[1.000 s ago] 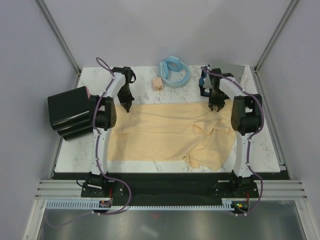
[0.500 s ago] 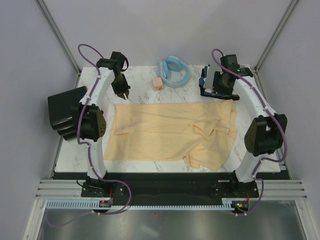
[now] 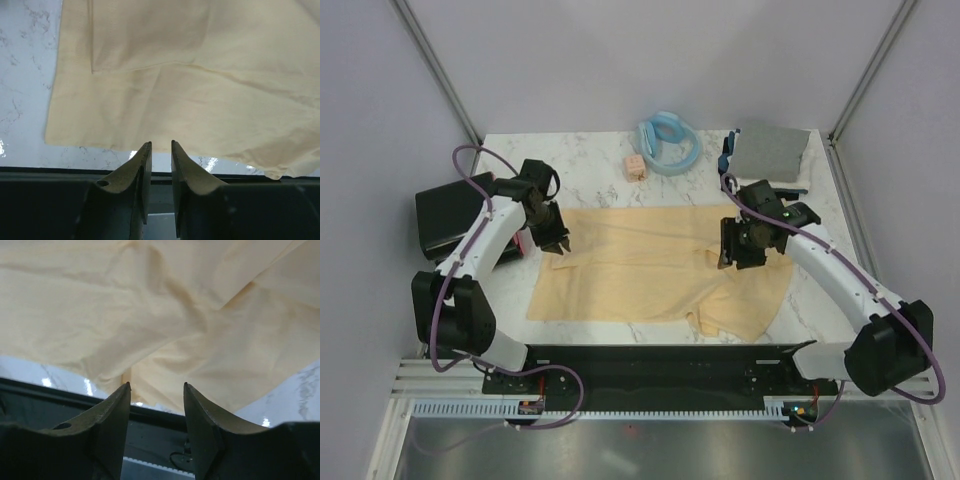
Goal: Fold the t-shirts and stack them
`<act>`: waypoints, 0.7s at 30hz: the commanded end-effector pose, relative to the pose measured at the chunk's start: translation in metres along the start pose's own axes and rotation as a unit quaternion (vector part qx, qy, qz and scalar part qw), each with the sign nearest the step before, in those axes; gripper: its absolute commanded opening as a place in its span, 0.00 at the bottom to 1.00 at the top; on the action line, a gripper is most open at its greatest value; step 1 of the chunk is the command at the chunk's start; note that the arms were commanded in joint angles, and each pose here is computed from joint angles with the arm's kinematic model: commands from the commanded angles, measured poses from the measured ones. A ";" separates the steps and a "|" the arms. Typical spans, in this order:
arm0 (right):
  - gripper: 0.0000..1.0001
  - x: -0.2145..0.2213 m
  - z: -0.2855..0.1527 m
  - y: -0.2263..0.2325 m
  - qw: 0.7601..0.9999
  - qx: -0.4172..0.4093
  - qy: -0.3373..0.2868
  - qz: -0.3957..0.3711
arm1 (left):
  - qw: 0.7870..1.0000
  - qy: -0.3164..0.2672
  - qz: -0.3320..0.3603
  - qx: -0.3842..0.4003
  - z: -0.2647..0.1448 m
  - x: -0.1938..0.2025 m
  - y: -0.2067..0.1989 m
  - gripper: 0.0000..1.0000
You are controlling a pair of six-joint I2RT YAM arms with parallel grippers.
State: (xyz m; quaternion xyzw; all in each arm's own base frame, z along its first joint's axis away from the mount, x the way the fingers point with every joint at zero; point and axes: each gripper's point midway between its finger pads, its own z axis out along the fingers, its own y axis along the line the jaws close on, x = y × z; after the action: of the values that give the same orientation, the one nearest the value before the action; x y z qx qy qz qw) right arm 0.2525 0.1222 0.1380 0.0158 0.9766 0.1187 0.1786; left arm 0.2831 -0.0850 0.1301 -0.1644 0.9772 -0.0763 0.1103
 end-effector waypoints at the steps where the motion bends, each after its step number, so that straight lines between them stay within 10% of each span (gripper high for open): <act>1: 0.56 0.045 -0.007 0.042 0.998 -0.052 0.038 -0.012 | 0.998 -0.042 0.019 0.051 -0.011 -0.006 -0.014 0.29; 21: 0.69 0.145 0.022 0.058 0.995 0.020 0.075 -0.058 | 0.997 -0.032 0.039 0.057 -0.011 0.005 -0.010 0.28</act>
State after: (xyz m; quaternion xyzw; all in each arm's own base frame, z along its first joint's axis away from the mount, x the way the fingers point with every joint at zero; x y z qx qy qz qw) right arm 0.1091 0.1910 0.0878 -0.0661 0.9886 0.1109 0.0775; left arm 0.2762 -0.0936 0.1303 -0.1465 0.9750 -0.1115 0.1245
